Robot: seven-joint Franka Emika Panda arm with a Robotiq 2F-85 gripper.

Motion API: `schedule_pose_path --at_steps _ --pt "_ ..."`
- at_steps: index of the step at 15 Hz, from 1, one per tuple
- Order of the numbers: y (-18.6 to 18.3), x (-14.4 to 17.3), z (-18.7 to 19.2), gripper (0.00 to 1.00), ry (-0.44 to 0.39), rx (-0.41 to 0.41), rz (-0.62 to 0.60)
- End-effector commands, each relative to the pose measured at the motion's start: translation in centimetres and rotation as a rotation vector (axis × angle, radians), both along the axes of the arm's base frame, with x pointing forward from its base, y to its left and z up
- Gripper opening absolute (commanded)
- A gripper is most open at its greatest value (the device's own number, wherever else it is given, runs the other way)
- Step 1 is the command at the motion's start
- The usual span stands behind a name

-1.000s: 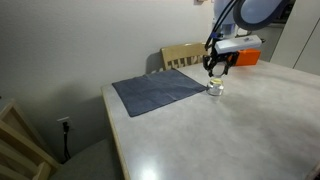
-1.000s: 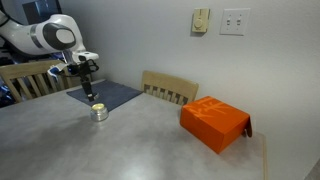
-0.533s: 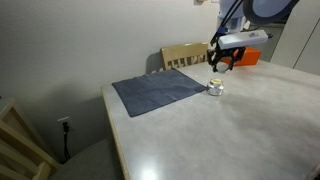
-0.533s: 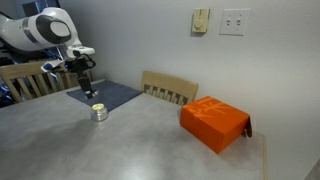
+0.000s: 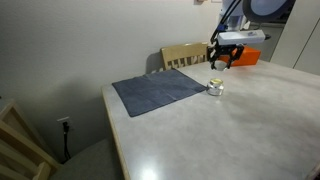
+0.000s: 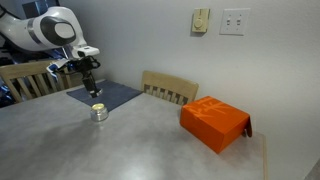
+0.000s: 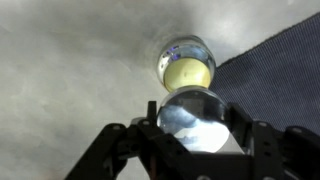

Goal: Remove the lid from the silver container

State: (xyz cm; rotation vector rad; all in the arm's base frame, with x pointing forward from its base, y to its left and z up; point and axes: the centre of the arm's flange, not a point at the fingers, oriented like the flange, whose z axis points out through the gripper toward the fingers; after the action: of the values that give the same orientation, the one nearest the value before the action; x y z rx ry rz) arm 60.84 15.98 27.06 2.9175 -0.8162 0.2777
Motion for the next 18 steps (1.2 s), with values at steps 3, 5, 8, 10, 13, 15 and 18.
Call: schedule_pose_path --at_steps 3,5,8,10,13,15,18 --pt "-4.6 -1.4 7.1 0.44 -0.259 0.144 -0.072" --pt "-6.1 -1.7 8.8 0.44 -0.288 0.165 -0.089" --pt "-9.0 -2.3 9.5 0.44 -0.133 0.122 -0.211" --pt "-10.8 -3.0 9.6 0.44 -0.058 0.060 -0.288" --pt "-11.9 -3.7 10.2 0.44 -0.033 0.087 -0.357" --pt "-11.9 -2.7 9.8 0.69 -0.042 0.066 -0.339" --pt "-11.7 -2.8 10.1 0.69 -0.044 0.076 -0.343"
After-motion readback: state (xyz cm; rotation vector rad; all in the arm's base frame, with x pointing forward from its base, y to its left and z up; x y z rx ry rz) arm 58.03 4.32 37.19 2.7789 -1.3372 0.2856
